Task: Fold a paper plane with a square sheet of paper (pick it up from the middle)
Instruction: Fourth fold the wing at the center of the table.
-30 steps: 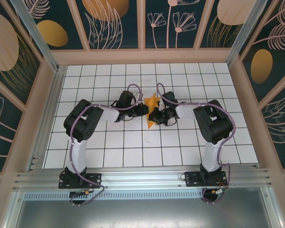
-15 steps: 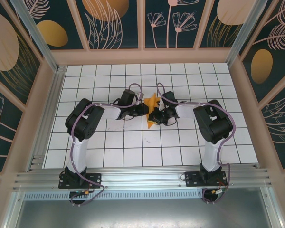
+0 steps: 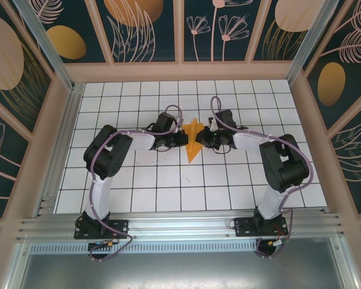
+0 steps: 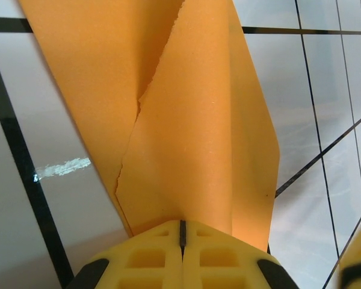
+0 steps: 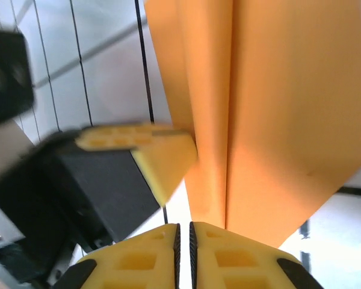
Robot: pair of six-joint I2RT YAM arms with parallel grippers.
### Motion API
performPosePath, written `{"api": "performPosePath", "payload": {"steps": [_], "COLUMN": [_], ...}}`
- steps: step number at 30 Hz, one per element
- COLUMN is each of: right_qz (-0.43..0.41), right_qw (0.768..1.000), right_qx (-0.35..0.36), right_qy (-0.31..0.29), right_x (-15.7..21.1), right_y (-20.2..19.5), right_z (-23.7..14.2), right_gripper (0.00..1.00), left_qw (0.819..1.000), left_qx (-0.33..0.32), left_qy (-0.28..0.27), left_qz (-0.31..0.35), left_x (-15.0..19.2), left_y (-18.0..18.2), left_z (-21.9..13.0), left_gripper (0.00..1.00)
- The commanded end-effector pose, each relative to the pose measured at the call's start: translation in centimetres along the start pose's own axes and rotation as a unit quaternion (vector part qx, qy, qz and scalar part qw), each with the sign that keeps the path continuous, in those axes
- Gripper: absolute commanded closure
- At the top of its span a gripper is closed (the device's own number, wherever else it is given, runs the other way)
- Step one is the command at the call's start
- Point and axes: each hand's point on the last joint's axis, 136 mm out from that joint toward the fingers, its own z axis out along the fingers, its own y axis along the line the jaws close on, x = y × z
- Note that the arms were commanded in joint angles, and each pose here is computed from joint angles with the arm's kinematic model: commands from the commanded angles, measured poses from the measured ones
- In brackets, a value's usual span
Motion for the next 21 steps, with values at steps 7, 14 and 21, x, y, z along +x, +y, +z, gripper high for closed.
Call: {"api": "performPosePath", "payload": {"steps": [7, 14, 21], "right_qz": [-0.018, -0.019, 0.014], "right_qw": [1.0, 0.997, 0.994], "right_qx": [0.007, -0.008, 0.039], "right_qy": [0.018, 0.078, 0.097], "right_x": [-1.1, 1.2, 2.1], "right_y": [0.2, -0.5, -3.6], "right_z": [2.6, 4.6, 6.1], "right_gripper": [0.87, 0.89, 0.91], "left_qw": [0.988, 0.987, 0.988], "left_qx": [-0.139, -0.144, -0.138], "left_qy": [0.06, 0.059, 0.057], "left_qz": [-0.032, -0.037, -0.032], "left_x": [4.1, 4.0, 3.6], "left_y": [7.2, 7.4, 6.8], "left_z": [1.2, 1.3, 1.0], "left_gripper": [0.97, 0.98, 0.98]}}
